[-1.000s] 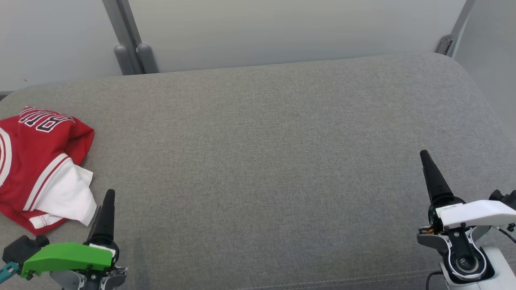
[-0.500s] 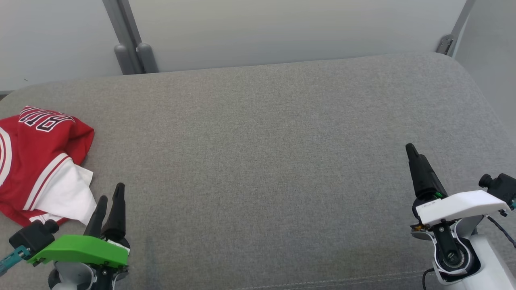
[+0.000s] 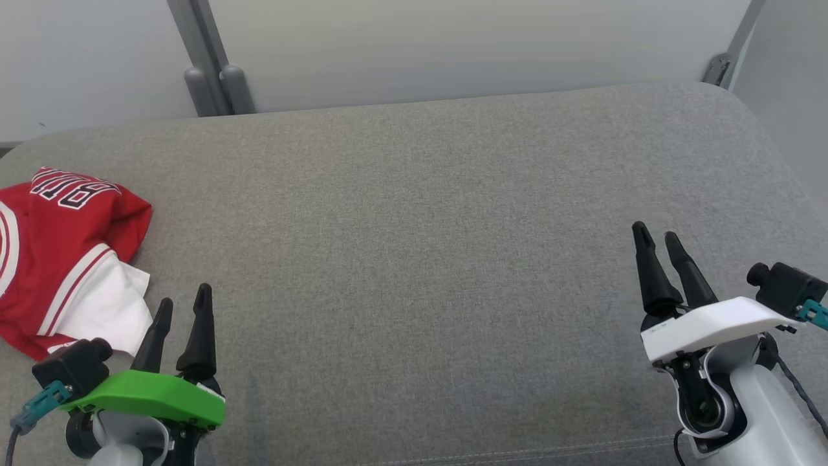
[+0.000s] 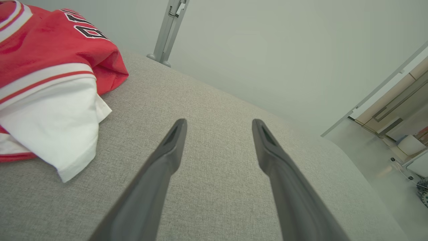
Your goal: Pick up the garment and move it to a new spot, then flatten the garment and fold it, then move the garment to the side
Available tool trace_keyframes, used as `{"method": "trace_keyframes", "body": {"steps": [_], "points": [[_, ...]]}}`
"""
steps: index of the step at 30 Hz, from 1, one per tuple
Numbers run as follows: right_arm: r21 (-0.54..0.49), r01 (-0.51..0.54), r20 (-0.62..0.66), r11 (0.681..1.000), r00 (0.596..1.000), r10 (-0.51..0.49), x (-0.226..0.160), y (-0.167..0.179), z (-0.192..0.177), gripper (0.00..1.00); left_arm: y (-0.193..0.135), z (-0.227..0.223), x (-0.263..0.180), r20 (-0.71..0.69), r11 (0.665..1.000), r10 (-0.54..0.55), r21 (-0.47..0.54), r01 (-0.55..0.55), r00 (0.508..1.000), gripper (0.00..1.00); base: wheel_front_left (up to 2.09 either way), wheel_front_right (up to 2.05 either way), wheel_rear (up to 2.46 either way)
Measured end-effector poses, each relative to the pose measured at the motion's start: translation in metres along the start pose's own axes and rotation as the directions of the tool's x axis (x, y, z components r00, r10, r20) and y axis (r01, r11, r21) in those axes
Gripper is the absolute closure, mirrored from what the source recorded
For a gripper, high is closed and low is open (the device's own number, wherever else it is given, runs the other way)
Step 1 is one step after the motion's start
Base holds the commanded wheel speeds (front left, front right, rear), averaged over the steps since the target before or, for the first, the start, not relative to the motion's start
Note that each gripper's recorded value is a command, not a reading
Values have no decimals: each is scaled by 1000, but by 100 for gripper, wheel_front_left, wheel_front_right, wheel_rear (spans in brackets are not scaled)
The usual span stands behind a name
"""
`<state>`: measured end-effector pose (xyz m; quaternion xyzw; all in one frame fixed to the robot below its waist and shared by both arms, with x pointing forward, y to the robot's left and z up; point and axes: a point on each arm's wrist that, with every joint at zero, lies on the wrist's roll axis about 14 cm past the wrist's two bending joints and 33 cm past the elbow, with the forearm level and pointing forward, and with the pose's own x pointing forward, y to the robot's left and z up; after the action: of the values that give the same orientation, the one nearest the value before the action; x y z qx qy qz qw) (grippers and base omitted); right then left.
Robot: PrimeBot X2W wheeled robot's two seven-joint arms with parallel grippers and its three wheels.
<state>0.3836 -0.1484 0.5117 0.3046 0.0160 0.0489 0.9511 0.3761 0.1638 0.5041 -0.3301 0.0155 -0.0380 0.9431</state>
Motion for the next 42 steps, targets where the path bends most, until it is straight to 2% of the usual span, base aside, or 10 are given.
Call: {"method": "trace_keyframes", "body": {"steps": [13,22,28,37,42], "points": [[-205,-63,22,977,997,69,2,21,-1,0,-16,7,3,41,983,-63,177,55,997,0,0,0,0],[-322,-97,56,942,991,121,3,35,4,0,-23,11,3,65,955,-97,287,75,993,0,0,0,0],[-405,-113,77,907,985,157,3,43,8,0,-28,14,2,79,932,-123,351,88,989,0,0,0,0],[-485,-107,104,868,978,179,2,47,11,0,-37,18,3,98,883,-168,457,106,981,0,0,0,0],[-491,-110,105,864,977,184,1,48,11,0,-37,18,3,98,881,-169,461,106,981,0,0,0,0]]}}
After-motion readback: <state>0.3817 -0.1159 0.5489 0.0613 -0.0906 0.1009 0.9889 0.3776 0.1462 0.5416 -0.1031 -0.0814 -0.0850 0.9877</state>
